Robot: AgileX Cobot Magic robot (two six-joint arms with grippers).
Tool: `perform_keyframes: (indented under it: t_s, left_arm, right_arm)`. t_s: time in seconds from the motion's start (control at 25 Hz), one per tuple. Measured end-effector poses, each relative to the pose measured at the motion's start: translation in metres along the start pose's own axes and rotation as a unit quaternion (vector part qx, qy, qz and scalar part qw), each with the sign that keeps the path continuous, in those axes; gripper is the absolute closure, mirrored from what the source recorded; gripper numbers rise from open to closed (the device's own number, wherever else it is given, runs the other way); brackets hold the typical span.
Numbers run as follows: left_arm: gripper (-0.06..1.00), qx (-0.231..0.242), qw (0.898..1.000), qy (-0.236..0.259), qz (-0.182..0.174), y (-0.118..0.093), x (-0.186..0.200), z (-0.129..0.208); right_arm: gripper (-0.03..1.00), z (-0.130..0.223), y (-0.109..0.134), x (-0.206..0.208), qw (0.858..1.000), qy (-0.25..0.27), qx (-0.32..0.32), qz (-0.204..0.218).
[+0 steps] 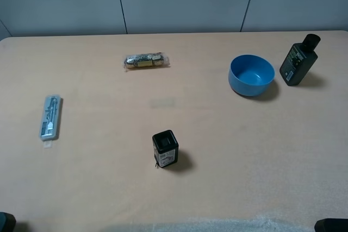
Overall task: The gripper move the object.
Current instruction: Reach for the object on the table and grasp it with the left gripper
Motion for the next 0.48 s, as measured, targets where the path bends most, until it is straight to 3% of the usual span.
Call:
perform_keyframes:
  t_s: [0.48]
  left_arm:
    - [-0.05,0.000,1.000,0.000,0.000,0.0000,0.0000,0.0000]
  right_arm:
    - [0.27,0.0000,0.0000,0.0000,1.000,0.000,0.000,0.000]
Point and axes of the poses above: a point on each arm's last joint axis where the gripper is mounted, x pointing back along that axis away from the gripper, y along the wrist's bending axis when the last joint is at zero, z = x × y, the point moved 8 cm from there along -x, pointing out along that axis toward the gripper
